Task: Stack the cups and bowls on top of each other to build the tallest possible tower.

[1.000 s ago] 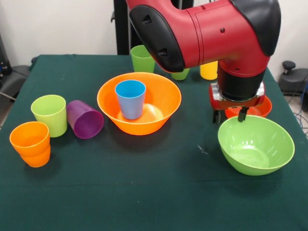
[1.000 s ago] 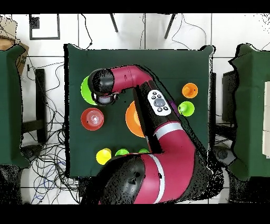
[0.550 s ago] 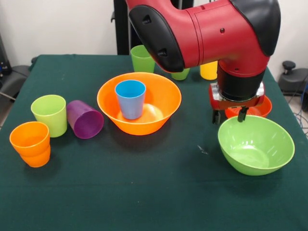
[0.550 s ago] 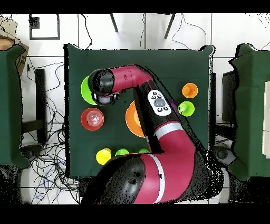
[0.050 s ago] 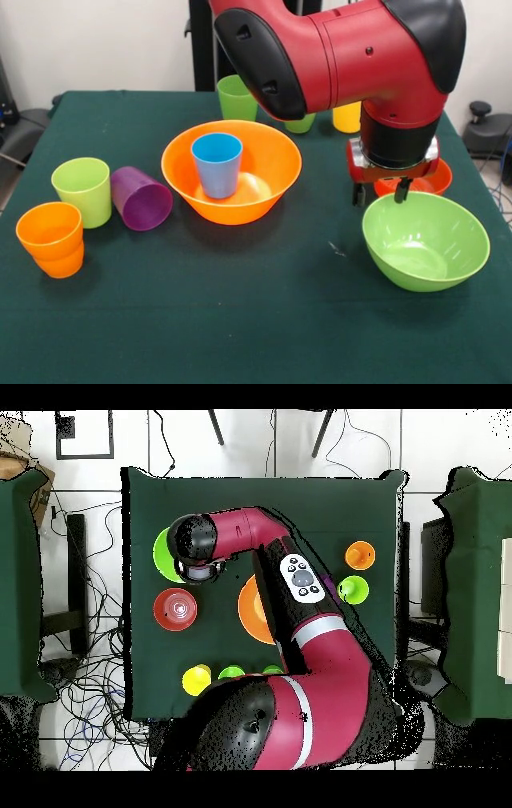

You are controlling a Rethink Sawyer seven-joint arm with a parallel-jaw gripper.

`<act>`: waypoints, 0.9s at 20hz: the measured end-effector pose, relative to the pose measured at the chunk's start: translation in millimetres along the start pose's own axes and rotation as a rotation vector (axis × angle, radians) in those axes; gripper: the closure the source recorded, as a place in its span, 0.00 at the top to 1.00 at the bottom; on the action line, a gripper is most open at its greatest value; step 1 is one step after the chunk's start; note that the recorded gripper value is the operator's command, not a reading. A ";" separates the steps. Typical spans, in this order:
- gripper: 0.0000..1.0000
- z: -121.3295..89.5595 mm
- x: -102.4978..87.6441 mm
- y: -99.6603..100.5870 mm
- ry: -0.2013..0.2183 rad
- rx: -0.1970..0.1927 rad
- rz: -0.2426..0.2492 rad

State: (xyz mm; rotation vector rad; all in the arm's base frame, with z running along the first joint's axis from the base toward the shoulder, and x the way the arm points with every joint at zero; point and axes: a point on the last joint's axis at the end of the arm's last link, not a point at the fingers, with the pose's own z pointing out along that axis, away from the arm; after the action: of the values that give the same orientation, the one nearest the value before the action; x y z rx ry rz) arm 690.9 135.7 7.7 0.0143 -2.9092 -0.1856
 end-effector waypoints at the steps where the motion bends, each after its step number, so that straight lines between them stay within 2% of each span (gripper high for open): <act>1: 1.00 0.0 0.0 0.0 0.000 0.000 0.000; 18: 1.00 -1.1 -1.3 -11.0 -0.002 0.001 0.012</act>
State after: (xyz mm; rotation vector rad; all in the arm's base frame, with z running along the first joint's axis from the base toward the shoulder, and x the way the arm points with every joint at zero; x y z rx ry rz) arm 692.4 124.7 7.1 -0.0037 -2.9110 -0.1824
